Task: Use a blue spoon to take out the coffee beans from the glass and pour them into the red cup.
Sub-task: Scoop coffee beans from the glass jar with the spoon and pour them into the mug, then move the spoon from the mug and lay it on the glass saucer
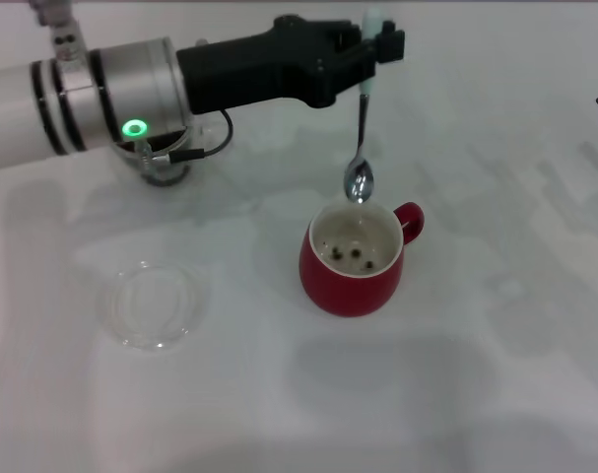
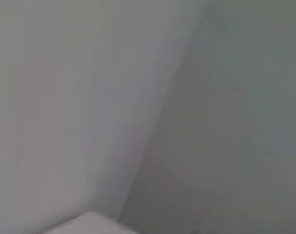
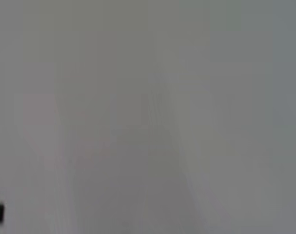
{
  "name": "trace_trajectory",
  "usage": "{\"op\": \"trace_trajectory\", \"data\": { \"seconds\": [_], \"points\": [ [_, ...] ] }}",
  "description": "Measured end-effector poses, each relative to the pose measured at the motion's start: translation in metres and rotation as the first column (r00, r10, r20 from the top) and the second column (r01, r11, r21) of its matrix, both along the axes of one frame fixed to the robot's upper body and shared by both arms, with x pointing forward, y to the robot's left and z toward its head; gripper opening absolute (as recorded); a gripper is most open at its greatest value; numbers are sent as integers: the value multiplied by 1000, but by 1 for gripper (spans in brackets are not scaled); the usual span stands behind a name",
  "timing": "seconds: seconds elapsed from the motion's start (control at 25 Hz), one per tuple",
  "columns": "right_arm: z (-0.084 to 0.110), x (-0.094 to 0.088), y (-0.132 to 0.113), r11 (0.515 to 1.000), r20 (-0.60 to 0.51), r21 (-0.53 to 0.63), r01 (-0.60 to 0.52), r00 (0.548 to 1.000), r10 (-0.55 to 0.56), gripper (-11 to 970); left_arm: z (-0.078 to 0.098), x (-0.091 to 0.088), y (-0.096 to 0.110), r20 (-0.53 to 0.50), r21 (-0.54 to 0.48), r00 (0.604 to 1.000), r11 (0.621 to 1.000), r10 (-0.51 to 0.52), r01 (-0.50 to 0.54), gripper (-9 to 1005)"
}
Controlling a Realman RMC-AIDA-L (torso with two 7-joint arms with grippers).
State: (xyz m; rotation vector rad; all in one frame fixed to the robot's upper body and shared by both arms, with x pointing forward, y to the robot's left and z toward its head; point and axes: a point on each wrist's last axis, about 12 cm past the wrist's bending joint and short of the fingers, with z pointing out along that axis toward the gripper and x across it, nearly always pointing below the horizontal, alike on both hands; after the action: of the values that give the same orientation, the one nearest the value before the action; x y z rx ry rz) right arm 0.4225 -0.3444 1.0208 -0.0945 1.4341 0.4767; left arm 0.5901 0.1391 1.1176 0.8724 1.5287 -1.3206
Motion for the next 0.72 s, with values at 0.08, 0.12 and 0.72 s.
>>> {"op": "trace_trajectory", "data": {
  "seconds": [0.08,0.12,0.72],
  "points": [
    [1,1,1,1000,3,0,-5,1000,5,708,1,-5,13,-11,-99,999,994,45,-46,130],
    [1,2,1,1000,5,0,-7,1000,7,708,-1,-7,22,-32,-138,996,987,79,-83,130],
    [6,18,6,1000,24,-4,-25,999,25,708,-90,-152,197,-600,-245,612,610,515,-754,130]
  ]
}}
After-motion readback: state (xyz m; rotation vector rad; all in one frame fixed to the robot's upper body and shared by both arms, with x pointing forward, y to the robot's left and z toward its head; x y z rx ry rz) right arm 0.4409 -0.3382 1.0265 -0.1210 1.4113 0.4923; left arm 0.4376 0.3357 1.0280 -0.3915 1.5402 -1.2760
